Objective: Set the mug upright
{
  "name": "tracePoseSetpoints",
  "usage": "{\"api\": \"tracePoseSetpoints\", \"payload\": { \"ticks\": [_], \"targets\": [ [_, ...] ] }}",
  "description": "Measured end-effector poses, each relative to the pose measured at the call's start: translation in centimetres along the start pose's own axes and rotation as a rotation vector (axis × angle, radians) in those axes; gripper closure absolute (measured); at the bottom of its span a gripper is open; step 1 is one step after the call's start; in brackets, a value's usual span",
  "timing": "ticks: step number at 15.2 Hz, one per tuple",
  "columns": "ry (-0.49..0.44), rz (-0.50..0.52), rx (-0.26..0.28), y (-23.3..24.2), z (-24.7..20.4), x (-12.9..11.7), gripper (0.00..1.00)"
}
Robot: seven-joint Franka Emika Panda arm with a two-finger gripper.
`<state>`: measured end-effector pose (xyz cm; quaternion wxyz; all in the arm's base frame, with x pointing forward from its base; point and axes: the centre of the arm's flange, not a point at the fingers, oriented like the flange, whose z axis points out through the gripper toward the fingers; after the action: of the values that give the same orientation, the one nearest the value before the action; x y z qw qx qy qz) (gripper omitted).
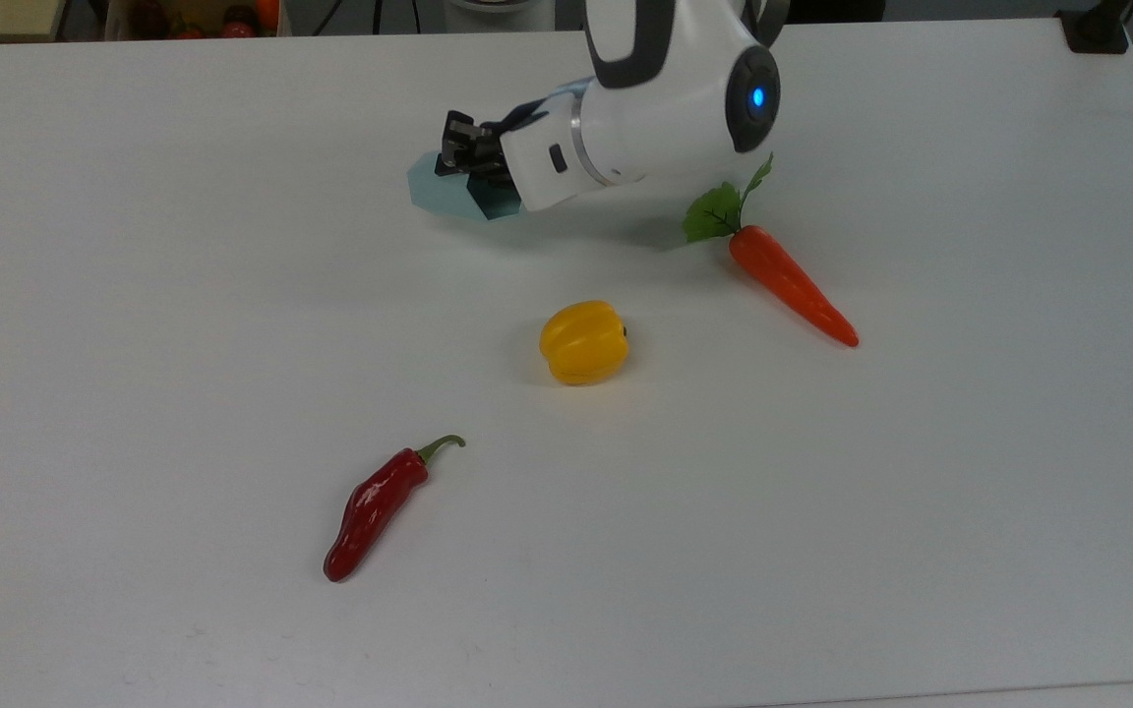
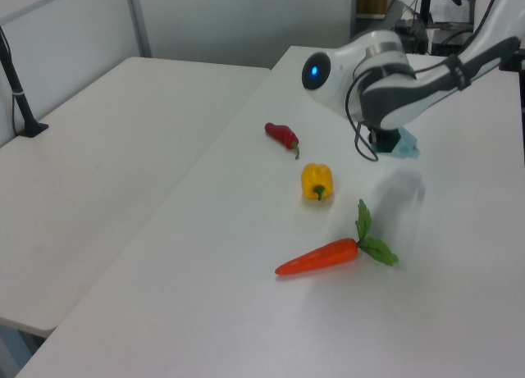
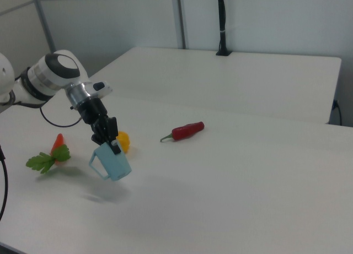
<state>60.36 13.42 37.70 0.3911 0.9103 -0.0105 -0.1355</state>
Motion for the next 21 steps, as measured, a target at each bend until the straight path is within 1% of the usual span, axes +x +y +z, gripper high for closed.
{"api": "tracePoseSetpoints", "payload": {
  "ticks": [1,4,5,7,9,10,11,12,15,16,21],
  "targets": [
    [0.019,-0.011,0.055,0.8,-0.5,0.1,0.95],
    [0.127,-0.073,0.291,1.5,-2.7,0.7,0.94],
    [0.152,-0.107,0.354,1.5,-3.1,0.9,0.94],
    [0.186,-0.164,0.445,1.2,-3.3,1.4,0.94],
    [0.204,-0.191,0.539,1.1,-3.2,1.8,0.94],
    [0.212,-0.202,0.577,1.4,-3.1,2.1,0.94],
    [0.218,-0.212,0.601,1.7,-2.9,2.3,0.94],
    [0.223,-0.216,0.613,1.9,-2.8,2.5,0.94],
    [0.239,-0.218,0.621,2.1,-2.8,2.7,0.92],
    [0.239,-0.218,0.621,2.1,-2.8,2.7,0.85],
    [0.252,-0.208,0.619,3.0,-3.1,2.6,0.37]
  ]
}}
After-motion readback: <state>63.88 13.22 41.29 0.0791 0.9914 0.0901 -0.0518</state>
